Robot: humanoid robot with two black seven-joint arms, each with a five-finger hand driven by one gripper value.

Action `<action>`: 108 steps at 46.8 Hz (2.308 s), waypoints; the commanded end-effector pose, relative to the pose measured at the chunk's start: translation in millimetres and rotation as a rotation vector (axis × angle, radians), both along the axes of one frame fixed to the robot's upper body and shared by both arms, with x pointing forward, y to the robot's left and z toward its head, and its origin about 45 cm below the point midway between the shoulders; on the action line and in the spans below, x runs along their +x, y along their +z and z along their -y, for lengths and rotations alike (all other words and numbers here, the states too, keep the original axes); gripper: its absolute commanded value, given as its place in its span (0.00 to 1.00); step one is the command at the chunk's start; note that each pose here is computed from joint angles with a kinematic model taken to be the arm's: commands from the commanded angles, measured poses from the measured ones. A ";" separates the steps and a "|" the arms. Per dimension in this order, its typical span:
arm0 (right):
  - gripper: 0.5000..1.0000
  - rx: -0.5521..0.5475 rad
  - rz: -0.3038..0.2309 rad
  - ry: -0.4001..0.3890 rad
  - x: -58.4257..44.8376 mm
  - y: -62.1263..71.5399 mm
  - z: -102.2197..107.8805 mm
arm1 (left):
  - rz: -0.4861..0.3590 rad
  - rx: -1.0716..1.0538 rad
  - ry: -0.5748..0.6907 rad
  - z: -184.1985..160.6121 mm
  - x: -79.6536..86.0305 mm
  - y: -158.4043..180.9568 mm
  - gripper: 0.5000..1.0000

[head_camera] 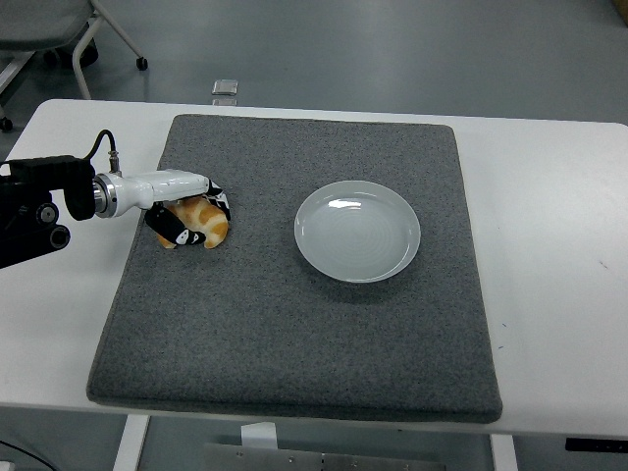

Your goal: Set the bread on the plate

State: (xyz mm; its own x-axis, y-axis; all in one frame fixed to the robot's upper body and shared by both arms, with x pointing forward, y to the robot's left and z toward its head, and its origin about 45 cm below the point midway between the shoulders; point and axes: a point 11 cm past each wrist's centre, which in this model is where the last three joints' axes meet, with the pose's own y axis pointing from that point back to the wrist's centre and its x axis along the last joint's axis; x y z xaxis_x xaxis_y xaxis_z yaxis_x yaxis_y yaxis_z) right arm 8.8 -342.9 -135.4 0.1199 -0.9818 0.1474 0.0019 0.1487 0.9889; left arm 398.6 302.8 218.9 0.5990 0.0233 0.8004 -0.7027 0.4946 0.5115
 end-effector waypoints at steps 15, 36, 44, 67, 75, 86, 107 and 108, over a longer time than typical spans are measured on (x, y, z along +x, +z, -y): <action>0.86 0.001 0.000 0.000 0.0 0.0 -0.1 | 0.030 0.006 -0.002 -0.3 2.3 3.0 0.00; 0.86 -0.001 0.002 0.000 0.9 0.1 0.1 | 0.115 -0.010 -0.010 5.8 19.7 42.4 0.00; 0.86 -0.001 0.000 0.000 0.0 0.0 0.1 | 0.176 -0.012 -0.012 7.5 32.3 74.3 0.00; 0.86 0.001 0.000 0.000 0.0 0.0 -0.1 | 0.330 -0.010 -0.037 16.2 51.1 154.2 0.00; 0.86 -0.001 0.000 0.000 0.0 0.0 0.1 | 0.368 -0.033 -0.053 25.1 54.0 179.4 0.00; 0.86 0.001 0.000 0.000 0.0 0.0 -0.1 | 0.407 -0.060 -0.084 38.9 55.2 212.6 0.00; 0.86 0.001 0.002 -0.001 1.0 0.0 -0.1 | 0.431 -0.097 -0.211 80.7 43.7 239.2 0.00; 0.86 -0.001 0.002 0.000 0.9 0.1 0.1 | 0.430 -0.105 -0.225 86.6 42.6 239.4 0.00</action>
